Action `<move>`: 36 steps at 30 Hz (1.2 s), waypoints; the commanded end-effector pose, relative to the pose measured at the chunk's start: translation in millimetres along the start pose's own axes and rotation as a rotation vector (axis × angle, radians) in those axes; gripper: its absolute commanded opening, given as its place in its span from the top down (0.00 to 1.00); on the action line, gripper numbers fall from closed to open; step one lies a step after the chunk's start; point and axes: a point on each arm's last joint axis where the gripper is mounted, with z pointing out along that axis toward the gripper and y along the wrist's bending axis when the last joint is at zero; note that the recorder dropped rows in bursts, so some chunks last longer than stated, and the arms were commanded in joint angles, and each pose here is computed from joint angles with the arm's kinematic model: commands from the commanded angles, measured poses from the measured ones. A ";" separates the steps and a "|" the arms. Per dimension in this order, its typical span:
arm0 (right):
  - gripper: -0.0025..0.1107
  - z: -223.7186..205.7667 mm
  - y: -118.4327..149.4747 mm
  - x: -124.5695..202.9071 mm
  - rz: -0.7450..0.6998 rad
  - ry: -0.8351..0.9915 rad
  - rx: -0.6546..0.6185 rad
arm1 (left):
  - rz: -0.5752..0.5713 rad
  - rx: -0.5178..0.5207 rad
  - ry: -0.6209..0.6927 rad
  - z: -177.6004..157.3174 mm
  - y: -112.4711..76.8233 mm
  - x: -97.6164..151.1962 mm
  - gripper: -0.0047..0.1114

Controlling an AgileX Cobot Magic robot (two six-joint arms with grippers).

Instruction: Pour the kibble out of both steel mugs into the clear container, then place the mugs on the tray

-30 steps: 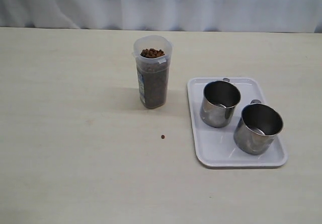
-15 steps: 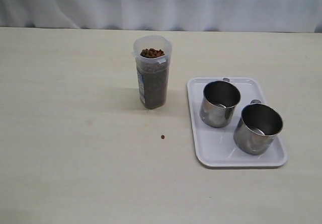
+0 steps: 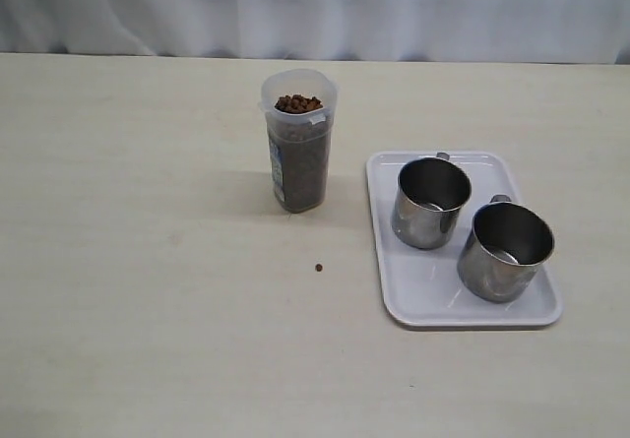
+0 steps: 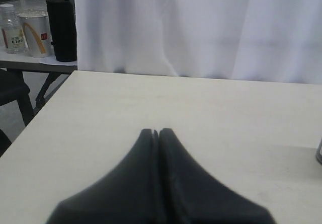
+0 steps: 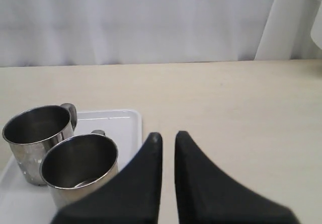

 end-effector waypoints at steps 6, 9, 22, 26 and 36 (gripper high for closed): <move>0.92 0.0 -1.3 5.0 -0.001 0.041 0.014 | 0.000 0.003 -0.008 0.0 -0.2 0.2 0.96; 0.92 0.1 0.9 4.9 -0.017 0.040 -0.029 | 0.000 0.003 -0.008 0.0 -0.2 0.2 0.96; 0.92 -0.2 2.1 -6.5 -0.012 -0.086 -0.046 | 0.000 0.003 -0.011 0.0 -0.2 -0.1 0.96; 0.92 -0.2 2.1 -6.5 -0.012 -0.086 -0.046 | 0.000 0.003 -0.011 0.0 -0.2 -0.1 0.96; 0.92 -0.3 2.2 -6.8 -0.008 -0.088 -0.048 | 0.000 0.003 -0.011 0.0 -0.2 -0.1 0.96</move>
